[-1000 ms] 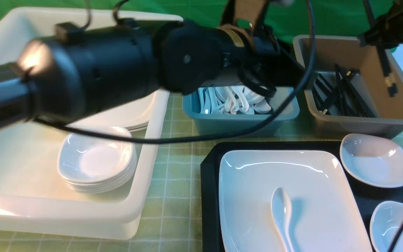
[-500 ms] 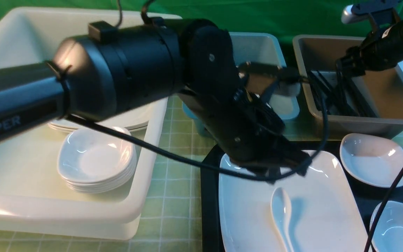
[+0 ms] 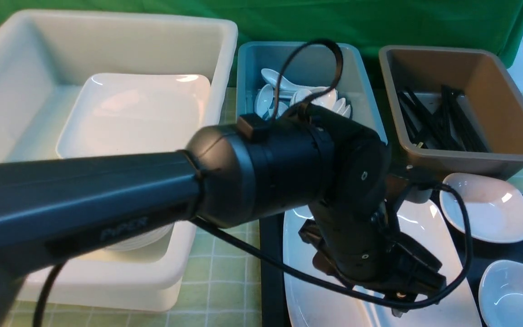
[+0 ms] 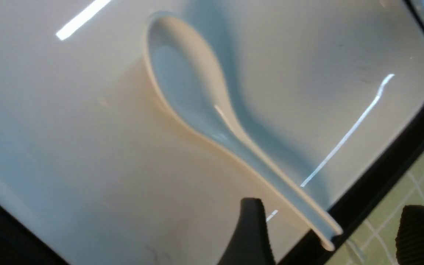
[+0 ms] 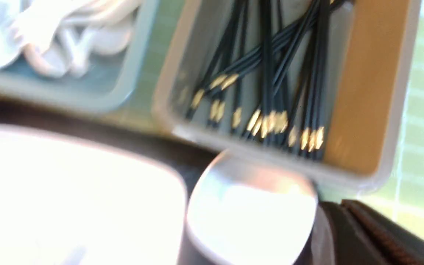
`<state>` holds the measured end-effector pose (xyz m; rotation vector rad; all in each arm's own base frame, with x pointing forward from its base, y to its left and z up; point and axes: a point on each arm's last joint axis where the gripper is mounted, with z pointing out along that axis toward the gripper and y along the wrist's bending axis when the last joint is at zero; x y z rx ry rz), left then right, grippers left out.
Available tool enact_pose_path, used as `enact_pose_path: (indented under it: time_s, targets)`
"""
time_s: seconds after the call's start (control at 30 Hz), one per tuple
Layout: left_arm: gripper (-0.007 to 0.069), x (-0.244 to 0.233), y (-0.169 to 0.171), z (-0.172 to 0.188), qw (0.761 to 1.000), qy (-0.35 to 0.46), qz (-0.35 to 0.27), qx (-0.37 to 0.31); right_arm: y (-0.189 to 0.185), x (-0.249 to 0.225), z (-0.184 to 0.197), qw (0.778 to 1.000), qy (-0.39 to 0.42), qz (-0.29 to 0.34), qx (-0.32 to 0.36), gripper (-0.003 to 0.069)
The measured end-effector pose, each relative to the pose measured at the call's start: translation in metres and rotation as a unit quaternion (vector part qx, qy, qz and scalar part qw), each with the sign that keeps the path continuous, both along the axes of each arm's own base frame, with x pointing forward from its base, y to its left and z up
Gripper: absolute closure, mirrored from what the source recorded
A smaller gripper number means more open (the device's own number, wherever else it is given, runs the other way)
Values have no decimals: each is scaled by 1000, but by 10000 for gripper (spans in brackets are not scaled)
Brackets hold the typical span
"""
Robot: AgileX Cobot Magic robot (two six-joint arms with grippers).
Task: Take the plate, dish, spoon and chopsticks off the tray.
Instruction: Use the left arm to grab a soup spoon from the plate, then use the left arm to put the soup spoon into the small storage box in the middle
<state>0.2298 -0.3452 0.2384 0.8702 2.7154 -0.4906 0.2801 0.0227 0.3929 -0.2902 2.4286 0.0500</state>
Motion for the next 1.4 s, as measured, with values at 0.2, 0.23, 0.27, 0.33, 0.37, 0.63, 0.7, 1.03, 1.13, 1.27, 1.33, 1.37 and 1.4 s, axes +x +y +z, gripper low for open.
enact_pose_path:
  time_s: [0.2, 0.23, 0.27, 0.33, 0.37, 0.63, 0.7, 1.03, 1.13, 1.27, 1.33, 1.37, 1.4]
  targets:
    - [167, 6, -11, -40, 999, 23, 29, 30, -1, -65, -10, 1000, -15, 1, 19, 655]
    - [176, 5, -14, -47, 999, 24, 28, 32, -1, -70, -9, 1000, -20, 1, 20, 655]
    - [186, 3, -16, -51, 999, 21, 24, 36, -1, -75, -7, 999, -26, 2, 20, 655]
    - [201, 0, -21, -56, 999, 13, 15, 45, -2, -80, -4, 999, -34, 2, 22, 655]
    - [207, -2, -23, -58, 999, 7, 13, 50, -2, -82, -3, 999, -37, 2, 22, 655]
    - [248, 0, -39, -58, 997, -17, 3, 80, -2, -83, -2, 999, -40, 3, 22, 655]
    - [277, 1, -41, -59, 996, -13, 4, 85, -2, -83, -2, 999, -40, 4, 21, 655]
    - [607, 8, -44, -49, 994, -27, -5, 106, -2, -83, -2, 999, -43, 20, 6, 655]
    - [609, 15, -43, -39, 992, -39, -13, 120, -2, -83, -2, 999, -44, 22, 5, 655]
    - [609, 22, -44, -20, 990, -64, -24, 122, -2, -83, -2, 999, -44, 24, 3, 655]
    - [609, 26, -42, -5, 988, -86, -29, 124, -2, -83, -2, 999, -44, 27, 1, 655]
    - [609, 28, -41, 3, 987, -97, -29, 124, -1, -84, -2, 999, -43, 31, 2, 655]
    - [609, 31, -39, 10, 986, -107, -28, 125, 0, -84, -2, 999, -42, 35, 6, 655]
